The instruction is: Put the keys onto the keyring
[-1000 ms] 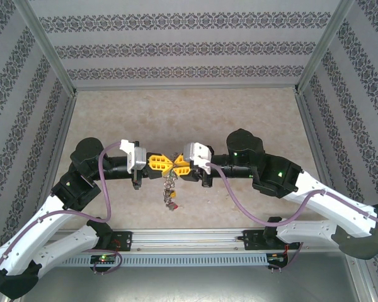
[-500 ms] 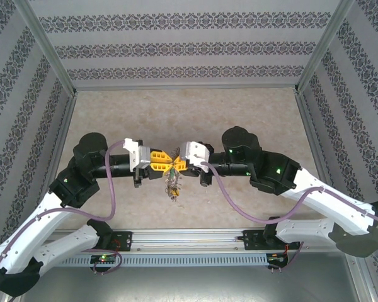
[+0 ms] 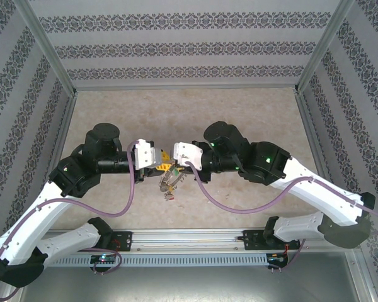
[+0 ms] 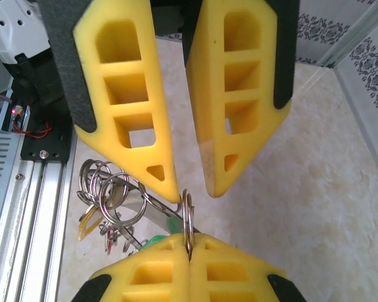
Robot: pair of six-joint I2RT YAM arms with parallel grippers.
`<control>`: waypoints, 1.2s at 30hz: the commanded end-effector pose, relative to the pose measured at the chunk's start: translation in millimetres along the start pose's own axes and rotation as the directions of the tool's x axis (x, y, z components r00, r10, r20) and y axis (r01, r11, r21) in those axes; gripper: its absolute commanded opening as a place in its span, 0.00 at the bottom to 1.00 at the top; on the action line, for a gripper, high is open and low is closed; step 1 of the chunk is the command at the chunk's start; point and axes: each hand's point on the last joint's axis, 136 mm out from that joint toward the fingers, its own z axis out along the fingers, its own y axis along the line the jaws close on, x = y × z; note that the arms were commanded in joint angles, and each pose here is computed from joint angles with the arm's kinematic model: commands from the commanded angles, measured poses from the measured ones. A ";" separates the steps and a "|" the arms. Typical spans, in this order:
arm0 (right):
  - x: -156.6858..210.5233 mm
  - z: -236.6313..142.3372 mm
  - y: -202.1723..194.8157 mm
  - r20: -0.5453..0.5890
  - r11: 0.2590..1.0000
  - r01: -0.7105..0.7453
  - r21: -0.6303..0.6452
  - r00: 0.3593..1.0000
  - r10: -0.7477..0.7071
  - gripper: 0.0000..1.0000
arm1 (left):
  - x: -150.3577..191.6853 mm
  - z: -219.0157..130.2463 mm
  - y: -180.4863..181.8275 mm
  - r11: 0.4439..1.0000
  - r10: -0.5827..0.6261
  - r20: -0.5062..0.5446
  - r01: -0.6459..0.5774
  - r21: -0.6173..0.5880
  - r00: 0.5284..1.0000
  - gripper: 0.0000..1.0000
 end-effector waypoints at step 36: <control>-8.4 -6.6 10.8 0.144 0.998 -0.060 -0.024 0.988 0.063 0.15 | -28.7 0.3 -10.9 0.999 -0.042 0.194 0.035 0.041 0.980 0.00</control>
